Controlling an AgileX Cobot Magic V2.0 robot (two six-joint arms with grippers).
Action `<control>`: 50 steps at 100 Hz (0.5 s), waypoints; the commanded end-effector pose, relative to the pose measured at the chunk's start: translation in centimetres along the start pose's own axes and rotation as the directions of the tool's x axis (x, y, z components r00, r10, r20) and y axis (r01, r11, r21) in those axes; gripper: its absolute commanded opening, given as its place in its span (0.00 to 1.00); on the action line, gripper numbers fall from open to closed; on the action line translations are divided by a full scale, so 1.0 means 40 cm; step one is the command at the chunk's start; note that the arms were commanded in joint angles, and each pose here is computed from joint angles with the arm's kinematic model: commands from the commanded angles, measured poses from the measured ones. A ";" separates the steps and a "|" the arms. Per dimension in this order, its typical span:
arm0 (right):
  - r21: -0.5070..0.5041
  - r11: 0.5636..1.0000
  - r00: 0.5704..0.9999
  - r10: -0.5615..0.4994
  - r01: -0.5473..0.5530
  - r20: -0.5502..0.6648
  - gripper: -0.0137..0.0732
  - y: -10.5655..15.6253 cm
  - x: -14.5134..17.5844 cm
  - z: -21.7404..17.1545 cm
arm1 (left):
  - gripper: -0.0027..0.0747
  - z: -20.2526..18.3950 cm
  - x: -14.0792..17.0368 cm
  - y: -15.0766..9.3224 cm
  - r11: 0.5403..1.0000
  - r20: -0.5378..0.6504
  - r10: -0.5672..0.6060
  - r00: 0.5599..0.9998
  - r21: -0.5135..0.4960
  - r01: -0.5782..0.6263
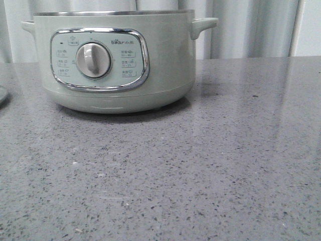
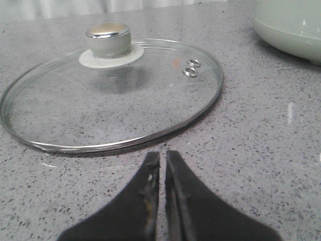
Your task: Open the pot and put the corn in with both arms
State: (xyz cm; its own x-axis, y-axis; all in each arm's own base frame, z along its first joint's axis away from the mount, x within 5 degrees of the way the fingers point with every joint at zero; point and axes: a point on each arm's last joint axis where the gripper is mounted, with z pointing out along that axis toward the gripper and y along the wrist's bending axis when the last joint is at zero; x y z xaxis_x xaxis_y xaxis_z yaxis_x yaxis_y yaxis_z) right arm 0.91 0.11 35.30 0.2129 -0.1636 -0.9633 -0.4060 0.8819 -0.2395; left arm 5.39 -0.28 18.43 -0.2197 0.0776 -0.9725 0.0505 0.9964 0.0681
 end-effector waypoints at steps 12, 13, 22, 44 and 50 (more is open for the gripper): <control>0.026 0.999 0.996 -0.023 0.021 0.082 0.08 -0.008 -0.031 0.000 | 0.01 -0.005 -0.010 0.001 1.000 0.083 -0.009 0.997 -0.005 0.010; 0.026 0.999 0.996 -0.023 0.021 0.082 0.08 -0.008 -0.031 0.000 | 0.01 -0.005 -0.010 0.001 1.000 0.083 -0.009 0.997 -0.005 0.010; 0.026 0.999 0.996 -0.023 0.021 0.082 0.08 -0.008 -0.031 0.000 | 0.01 -0.005 -0.010 0.001 1.000 0.083 -0.009 0.997 -0.005 0.010; 0.025 0.999 0.997 -0.023 0.021 0.079 0.08 -0.007 -0.028 0.002 | 0.01 -0.005 -0.010 0.001 1.000 0.083 -0.009 0.997 -0.005 0.010; 0.023 1.000 0.997 -0.023 0.022 0.071 0.08 -0.005 -0.020 0.005 | 0.01 -0.005 -0.010 0.001 1.000 0.083 -0.009 0.997 -0.005 0.010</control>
State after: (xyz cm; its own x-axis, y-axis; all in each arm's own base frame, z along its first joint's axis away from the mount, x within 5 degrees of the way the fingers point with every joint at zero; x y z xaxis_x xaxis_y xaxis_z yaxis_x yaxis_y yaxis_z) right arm 1.00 0.16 35.15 0.2109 -0.1648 -0.9635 -0.4071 0.8813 -0.2399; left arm 5.39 -0.28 18.42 -0.2201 0.0776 -0.9724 0.0506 0.9964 0.0681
